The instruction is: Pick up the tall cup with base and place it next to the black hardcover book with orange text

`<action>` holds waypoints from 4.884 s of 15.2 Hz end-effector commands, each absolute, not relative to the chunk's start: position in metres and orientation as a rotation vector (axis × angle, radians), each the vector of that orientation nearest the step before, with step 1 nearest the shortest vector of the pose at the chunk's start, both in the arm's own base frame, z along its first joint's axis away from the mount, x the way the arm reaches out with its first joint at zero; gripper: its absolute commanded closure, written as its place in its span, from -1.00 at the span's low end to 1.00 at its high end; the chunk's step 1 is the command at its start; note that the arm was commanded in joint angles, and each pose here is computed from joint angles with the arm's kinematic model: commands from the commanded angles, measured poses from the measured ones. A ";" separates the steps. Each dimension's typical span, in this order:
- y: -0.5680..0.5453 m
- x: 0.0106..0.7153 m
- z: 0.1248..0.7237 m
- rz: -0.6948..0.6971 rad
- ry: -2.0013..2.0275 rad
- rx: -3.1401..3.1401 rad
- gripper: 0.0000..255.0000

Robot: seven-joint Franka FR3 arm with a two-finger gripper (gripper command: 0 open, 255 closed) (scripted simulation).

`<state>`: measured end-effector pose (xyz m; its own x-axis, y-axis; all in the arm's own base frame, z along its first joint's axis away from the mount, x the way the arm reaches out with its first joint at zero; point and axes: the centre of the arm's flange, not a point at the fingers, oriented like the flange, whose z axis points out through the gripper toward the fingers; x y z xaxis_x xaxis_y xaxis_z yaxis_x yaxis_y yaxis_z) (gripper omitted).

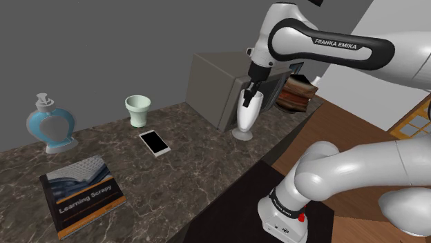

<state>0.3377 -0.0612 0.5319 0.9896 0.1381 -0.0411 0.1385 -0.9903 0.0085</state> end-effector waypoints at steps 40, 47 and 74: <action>0.069 0.349 0.692 -0.062 0.217 3.122 1.00; 0.161 0.357 0.692 -0.062 0.217 3.122 1.00; 0.306 0.369 0.609 -0.062 0.217 3.122 1.00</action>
